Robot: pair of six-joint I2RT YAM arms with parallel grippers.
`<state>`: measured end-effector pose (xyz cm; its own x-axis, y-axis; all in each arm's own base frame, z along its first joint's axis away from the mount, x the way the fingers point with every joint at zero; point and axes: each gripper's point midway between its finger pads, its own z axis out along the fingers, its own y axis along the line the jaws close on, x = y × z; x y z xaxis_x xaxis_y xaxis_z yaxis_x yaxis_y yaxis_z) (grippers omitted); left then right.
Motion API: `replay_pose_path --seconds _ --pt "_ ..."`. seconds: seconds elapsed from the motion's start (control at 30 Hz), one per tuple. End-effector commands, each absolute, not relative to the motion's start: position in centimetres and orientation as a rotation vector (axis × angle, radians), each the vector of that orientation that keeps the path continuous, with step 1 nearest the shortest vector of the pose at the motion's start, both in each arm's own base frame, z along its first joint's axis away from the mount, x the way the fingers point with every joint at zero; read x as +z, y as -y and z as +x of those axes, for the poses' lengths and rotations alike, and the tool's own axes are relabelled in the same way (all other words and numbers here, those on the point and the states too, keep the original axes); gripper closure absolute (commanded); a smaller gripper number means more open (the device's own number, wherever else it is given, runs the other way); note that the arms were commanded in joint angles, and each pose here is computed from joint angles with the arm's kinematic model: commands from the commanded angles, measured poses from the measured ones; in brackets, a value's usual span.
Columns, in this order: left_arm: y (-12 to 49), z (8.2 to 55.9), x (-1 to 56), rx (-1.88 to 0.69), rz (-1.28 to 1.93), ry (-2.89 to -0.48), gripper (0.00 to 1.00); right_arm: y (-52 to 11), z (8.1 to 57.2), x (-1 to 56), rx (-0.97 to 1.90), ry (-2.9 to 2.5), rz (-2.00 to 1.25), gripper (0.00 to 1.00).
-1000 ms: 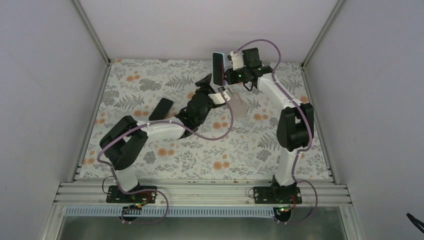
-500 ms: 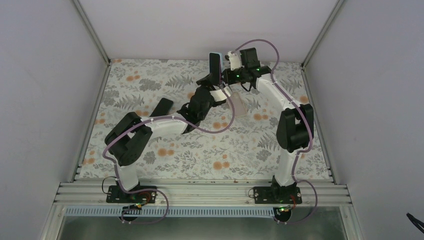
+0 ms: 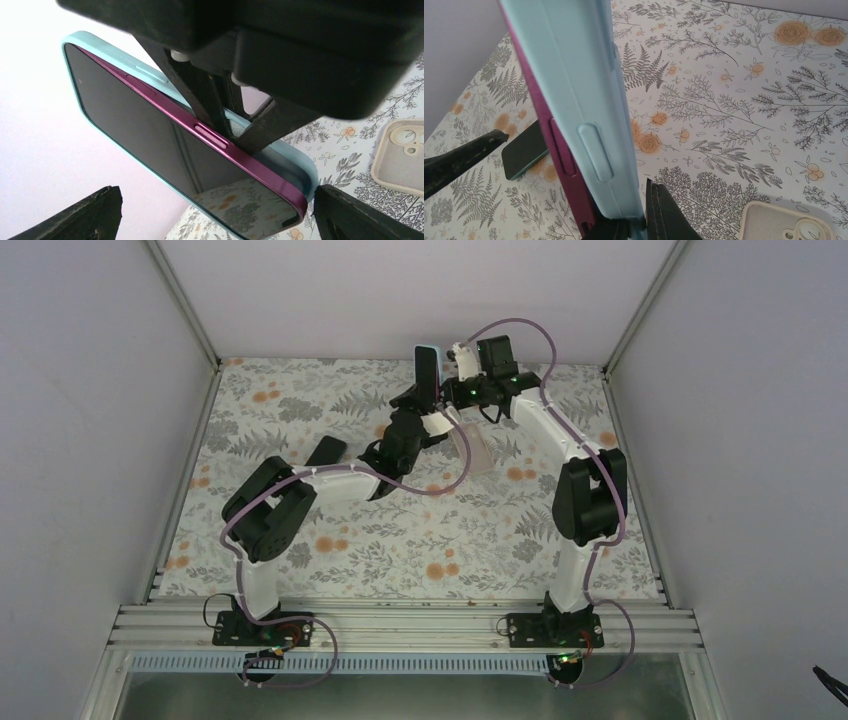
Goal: Take the phone out of the phone case
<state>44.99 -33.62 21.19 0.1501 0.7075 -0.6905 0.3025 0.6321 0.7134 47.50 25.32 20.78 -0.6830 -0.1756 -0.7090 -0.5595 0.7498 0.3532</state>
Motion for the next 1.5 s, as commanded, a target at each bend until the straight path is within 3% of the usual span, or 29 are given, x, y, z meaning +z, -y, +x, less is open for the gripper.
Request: replay_pose_path --seconds 0.0,0.27,0.63,1.0,1.2,1.3,1.47 --pt "32.7 45.9 21.9 0.404 0.833 -1.442 0.06 -26.6 46.9 25.5 0.787 -2.135 -0.589 0.97" --pt "29.2 46.7 25.4 0.547 0.644 -1.383 0.18 -26.7 46.4 24.5 0.782 -2.153 -0.602 0.97" --pt "26.6 46.6 27.7 0.545 0.570 -1.365 0.19 -27.3 46.1 22.8 0.763 -2.179 -0.632 0.97" --pt "25.6 46.2 30.1 0.871 0.515 -1.078 0.24 -30.4 41.4 18.8 1.010 -2.236 -0.766 0.97" --pt "25.3 45.7 30.7 0.952 0.468 -0.994 0.39 -31.5 40.3 18.6 0.992 -2.228 -0.816 0.97" --pt "25.1 45.3 31.0 0.938 0.469 -0.992 0.54 -31.4 40.7 18.6 0.962 -2.232 -0.808 0.97" --pt "24.6 44.5 31.6 0.923 0.469 -0.983 0.67 -31.2 41.0 18.1 0.943 -2.242 -0.802 0.97"
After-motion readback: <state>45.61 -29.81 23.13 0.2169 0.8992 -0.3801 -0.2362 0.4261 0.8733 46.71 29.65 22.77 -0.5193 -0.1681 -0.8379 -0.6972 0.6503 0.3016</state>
